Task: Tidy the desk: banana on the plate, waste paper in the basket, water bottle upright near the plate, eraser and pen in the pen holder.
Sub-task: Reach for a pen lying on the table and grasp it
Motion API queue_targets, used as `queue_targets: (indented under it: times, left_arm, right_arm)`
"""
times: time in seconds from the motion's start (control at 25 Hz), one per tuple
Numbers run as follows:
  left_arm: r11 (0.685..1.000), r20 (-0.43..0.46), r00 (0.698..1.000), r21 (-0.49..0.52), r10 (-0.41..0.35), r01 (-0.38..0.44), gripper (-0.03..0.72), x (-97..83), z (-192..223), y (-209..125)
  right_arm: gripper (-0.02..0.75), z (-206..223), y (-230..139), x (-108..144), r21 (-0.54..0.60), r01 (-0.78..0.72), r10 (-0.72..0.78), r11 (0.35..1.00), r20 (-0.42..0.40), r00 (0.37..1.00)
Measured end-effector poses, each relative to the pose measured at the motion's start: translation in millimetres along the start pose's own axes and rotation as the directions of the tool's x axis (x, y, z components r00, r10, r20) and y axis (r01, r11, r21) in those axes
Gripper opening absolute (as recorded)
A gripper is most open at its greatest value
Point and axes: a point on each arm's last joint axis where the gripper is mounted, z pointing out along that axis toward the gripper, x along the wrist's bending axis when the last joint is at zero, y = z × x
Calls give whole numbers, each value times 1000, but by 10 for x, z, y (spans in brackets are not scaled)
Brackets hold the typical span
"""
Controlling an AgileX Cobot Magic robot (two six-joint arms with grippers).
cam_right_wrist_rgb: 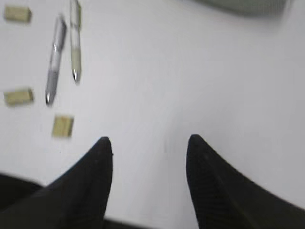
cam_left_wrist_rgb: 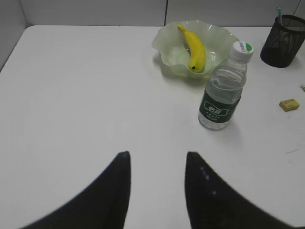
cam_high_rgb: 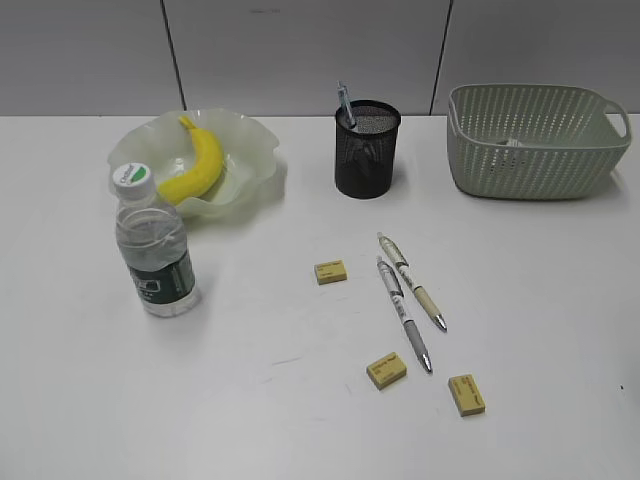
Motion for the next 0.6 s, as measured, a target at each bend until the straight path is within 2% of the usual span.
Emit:
queue_targets:
  times: [0.08,0.16,0.28,0.44,0.6]
  left_arm:
    - [1000,0,1000,0,0,0,289,0,0,0]
    - [1000,0,1000,0,0,0,289,0,0,0]
    - [1000,0,1000,0,1,-1,289,0,0,0]
    - [999,21,999,17,49,-49,289,-32,41,46]
    - [996,74,993,-15,88,-88,289,-143,233,361]
  right_arm:
    - [403,-205,-400,-40,23,-27,27,999,8,1000]
    - [403,-362,-759,-64,-12,-47,47,999,4,999]
    - [403,-510,-1180,-75,-146,-77,74,986,-27,997]
    - [403,-670,-1558,-98,-388,-96,81,917,-55,995]
    - [403,-784,-1731,-113,-516,-106,82,850,-70,994]
